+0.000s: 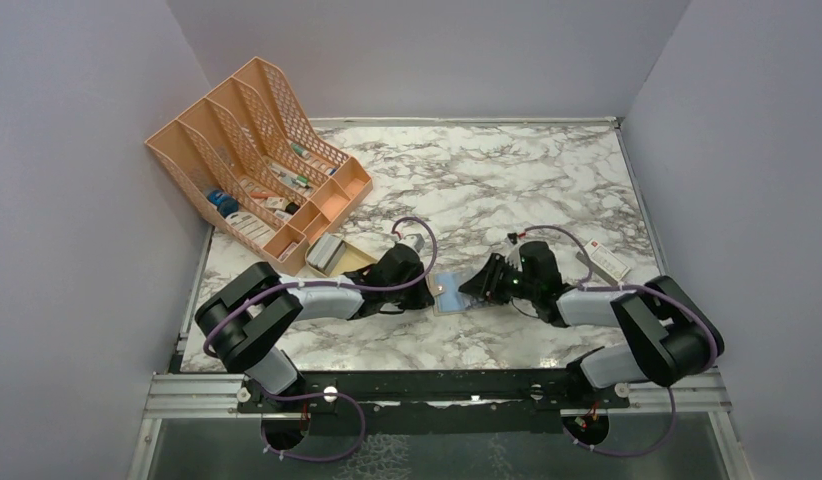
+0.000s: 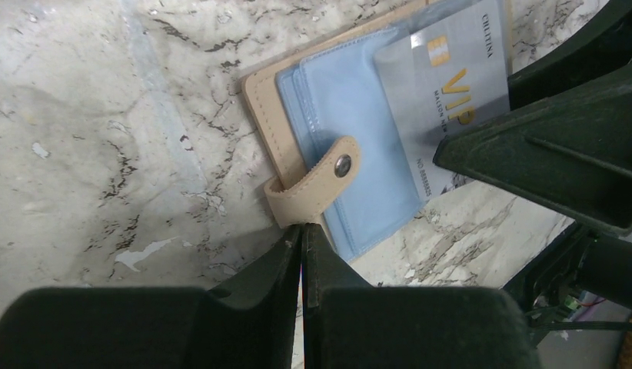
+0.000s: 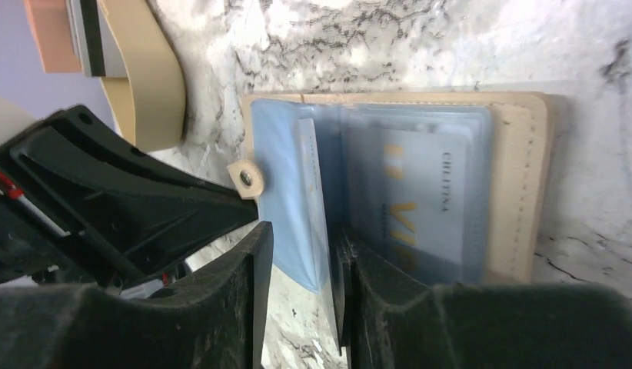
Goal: Put the credit cards into the card holder
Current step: Insert the credit card into the card holder.
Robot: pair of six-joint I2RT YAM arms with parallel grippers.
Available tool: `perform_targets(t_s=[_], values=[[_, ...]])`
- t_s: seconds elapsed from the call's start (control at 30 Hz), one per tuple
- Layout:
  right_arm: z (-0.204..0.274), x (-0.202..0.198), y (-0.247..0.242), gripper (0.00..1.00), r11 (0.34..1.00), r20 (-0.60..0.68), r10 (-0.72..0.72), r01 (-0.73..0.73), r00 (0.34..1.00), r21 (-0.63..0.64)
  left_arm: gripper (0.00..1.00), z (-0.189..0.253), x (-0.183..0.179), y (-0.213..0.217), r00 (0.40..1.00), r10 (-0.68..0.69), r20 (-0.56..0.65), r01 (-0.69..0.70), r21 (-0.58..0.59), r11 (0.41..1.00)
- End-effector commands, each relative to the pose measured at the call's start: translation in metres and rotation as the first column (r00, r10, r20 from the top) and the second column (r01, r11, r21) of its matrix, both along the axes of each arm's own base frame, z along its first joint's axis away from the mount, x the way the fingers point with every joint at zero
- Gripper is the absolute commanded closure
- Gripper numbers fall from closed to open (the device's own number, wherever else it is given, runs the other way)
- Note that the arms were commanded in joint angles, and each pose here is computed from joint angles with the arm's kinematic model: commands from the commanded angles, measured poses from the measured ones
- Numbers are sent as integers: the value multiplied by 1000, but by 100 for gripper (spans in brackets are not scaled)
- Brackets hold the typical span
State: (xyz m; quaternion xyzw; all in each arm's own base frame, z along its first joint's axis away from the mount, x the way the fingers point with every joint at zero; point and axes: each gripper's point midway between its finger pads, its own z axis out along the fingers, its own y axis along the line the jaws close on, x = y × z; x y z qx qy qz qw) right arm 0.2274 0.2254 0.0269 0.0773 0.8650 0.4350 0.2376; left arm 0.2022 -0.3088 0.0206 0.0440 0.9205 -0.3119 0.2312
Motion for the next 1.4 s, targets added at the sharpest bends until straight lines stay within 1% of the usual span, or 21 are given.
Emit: perform_targets(t_s=[0.0, 0.17, 0.37, 0.43, 0.57, 0.63, 0.77, 0.9, 1.13, 1.37], values=[[-14, -1, -30, 65, 975, -44, -73, 62, 996, -215, 92, -13, -17, 4, 998, -27, -61, 28, 22, 999], [-6, 1, -43, 64, 952, -32, -96, 82, 995, -294, 92, -11, -16, 4, 998, -24, -56, 25, 17, 1000], [1, 2, -49, 61, 941, -15, -103, 93, 995, -326, 92, -11, -16, 2, 998, -32, -60, 33, 15, 999], [4, 3, -48, 61, 942, -3, -97, 91, 995, -324, 92, -10, -17, 1, 997, -38, -63, 38, 11, 999], [7, 3, -48, 71, 942, 8, -91, 89, 996, -322, 92, -10, -16, -1, 997, -41, -63, 42, 10, 999], [6, 3, -50, 75, 940, 11, -95, 94, 995, -329, 92, -11, -17, 0, 997, -43, -63, 43, 12, 999], [3, 4, -50, 88, 943, 32, -93, 99, 995, -318, 92, -13, -17, 0, 997, -43, -65, 44, 13, 999], [1, 5, -47, 94, 951, 44, -101, 110, 994, -288, 92, -14, -19, -1, 996, -48, -71, 48, 9, 999], [-8, 4, -45, 97, 958, 41, -127, 133, 991, -252, 91, -17, -22, -1, 996, -50, -78, 51, 10, 999], [-14, 1, -39, 97, 968, 22, -107, 109, 994, -227, 92, -17, -23, -2, 995, -53, -80, 54, 10, 998]])
